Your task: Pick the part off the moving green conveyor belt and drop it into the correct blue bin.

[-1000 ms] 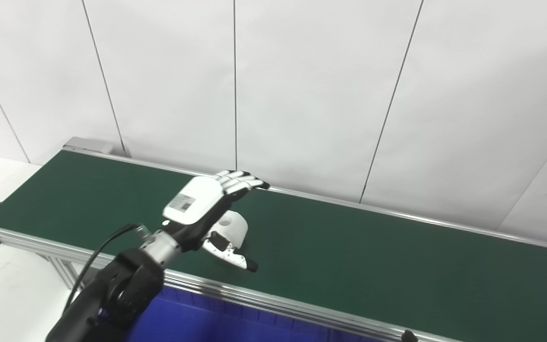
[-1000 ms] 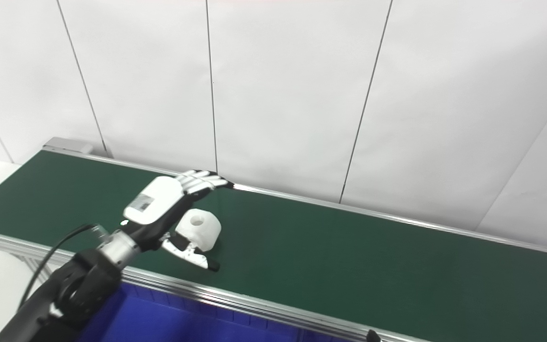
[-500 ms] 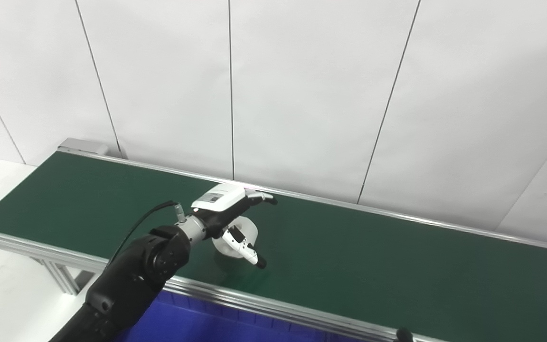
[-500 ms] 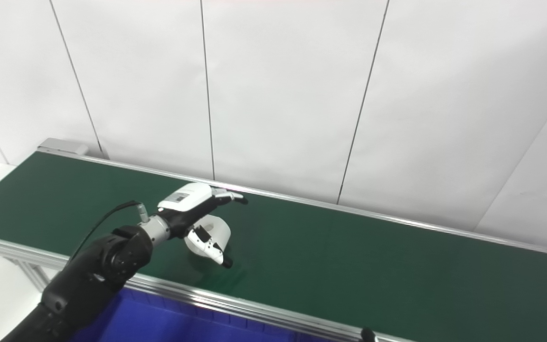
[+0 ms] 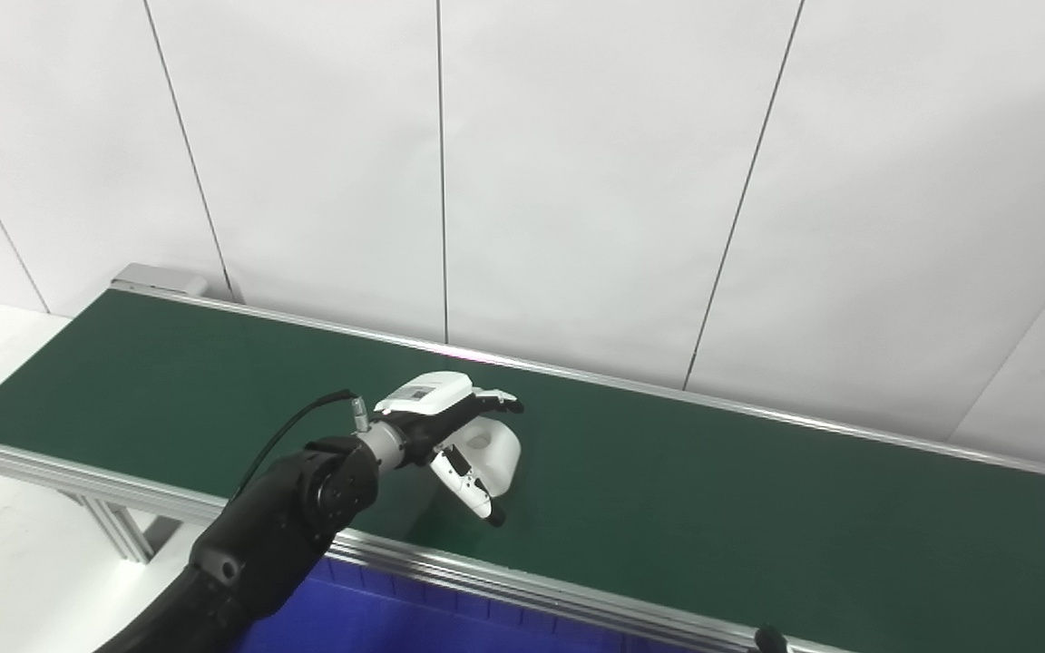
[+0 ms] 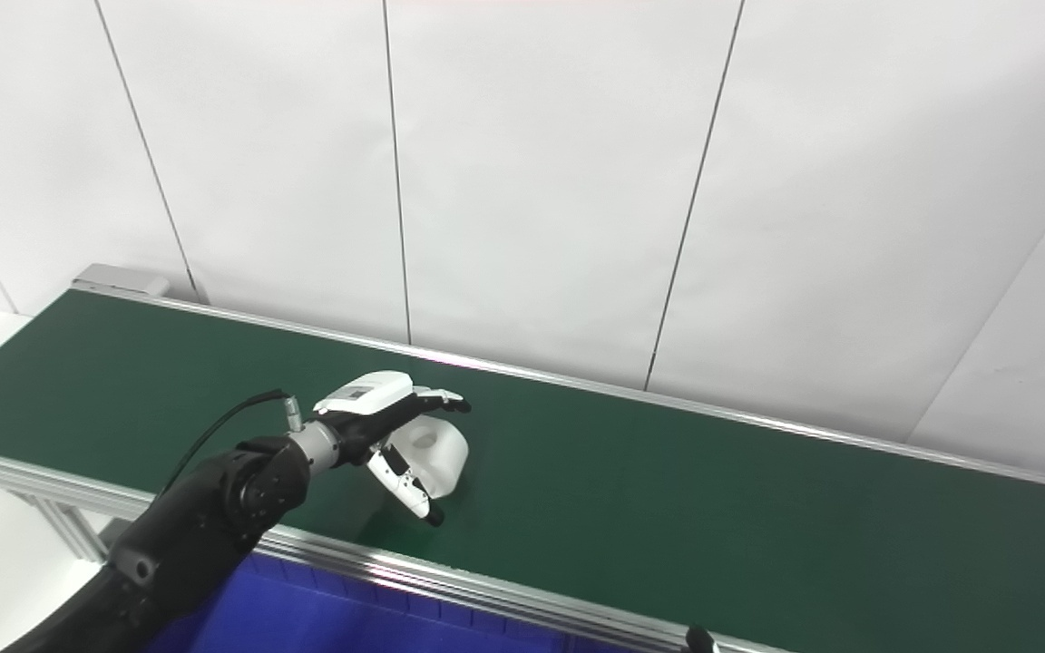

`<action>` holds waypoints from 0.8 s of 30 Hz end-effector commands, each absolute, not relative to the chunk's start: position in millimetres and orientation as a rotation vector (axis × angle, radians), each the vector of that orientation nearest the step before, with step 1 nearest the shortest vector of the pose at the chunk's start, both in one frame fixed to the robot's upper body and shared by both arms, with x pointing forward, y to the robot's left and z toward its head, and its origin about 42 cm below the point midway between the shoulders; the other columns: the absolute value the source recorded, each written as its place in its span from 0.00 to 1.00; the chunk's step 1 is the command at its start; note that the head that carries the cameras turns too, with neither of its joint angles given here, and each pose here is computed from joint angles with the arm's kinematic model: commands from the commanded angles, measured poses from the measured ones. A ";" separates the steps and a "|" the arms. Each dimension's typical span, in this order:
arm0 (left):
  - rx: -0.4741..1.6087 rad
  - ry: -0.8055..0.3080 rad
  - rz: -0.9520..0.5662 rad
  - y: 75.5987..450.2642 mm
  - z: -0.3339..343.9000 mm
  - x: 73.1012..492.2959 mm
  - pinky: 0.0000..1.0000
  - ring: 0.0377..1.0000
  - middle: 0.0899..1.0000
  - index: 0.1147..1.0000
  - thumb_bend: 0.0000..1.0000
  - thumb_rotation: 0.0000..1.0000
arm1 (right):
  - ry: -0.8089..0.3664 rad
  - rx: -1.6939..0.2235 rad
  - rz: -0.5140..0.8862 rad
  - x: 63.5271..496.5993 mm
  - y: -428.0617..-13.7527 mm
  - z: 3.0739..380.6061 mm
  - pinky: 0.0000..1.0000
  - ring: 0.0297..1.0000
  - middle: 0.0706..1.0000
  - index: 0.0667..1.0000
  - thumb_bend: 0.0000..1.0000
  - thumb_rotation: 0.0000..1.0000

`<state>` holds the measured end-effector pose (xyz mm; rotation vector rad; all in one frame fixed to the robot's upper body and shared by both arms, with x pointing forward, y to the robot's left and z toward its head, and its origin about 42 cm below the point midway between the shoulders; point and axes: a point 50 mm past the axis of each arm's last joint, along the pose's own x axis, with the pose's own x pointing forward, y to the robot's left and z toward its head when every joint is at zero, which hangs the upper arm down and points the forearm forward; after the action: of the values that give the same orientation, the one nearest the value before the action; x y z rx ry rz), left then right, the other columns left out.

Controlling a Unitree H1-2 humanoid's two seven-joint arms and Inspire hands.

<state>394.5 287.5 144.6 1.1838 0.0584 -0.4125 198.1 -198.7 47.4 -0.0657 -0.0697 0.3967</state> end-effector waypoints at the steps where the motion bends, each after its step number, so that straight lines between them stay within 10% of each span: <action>1: 1.242 -0.007 -0.363 293.7 170.5 410.6 0.89 0.91 0.87 0.85 0.98 0.37 | -0.107 -0.059 0.399 201.8 -195.8 57.7 1.00 0.98 1.00 1.00 0.97 1.00; 8: 1.239 -0.024 -0.278 284.9 151.0 409.3 0.80 0.84 0.82 0.79 0.97 0.22 | -0.107 -0.056 0.403 199.9 -195.7 60.1 1.00 0.98 0.99 1.00 0.97 1.00; 12: 1.067 -0.096 -0.180 270.7 127.1 408.0 0.56 0.62 0.63 0.61 0.83 0.03 | -0.108 -0.055 0.407 199.0 -195.2 60.7 1.00 0.98 0.99 1.00 0.95 1.00; 16: 0.780 -0.077 -0.061 237.1 96.9 405.1 0.46 0.50 0.47 0.45 0.55 0.01 | -0.111 -0.051 0.407 197.8 -193.4 62.0 1.00 0.97 0.99 1.00 0.95 1.00; 24: 0.600 -0.107 0.049 169.3 63.1 397.4 0.39 0.43 0.43 0.44 0.52 0.00 | -0.114 -0.039 0.415 193.5 -186.8 65.1 1.00 0.98 0.99 1.00 0.96 1.00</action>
<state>389.2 182.1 53.7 0.6275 -0.0482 0.0288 191.1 -191.0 55.3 -0.0513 -0.0847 0.4144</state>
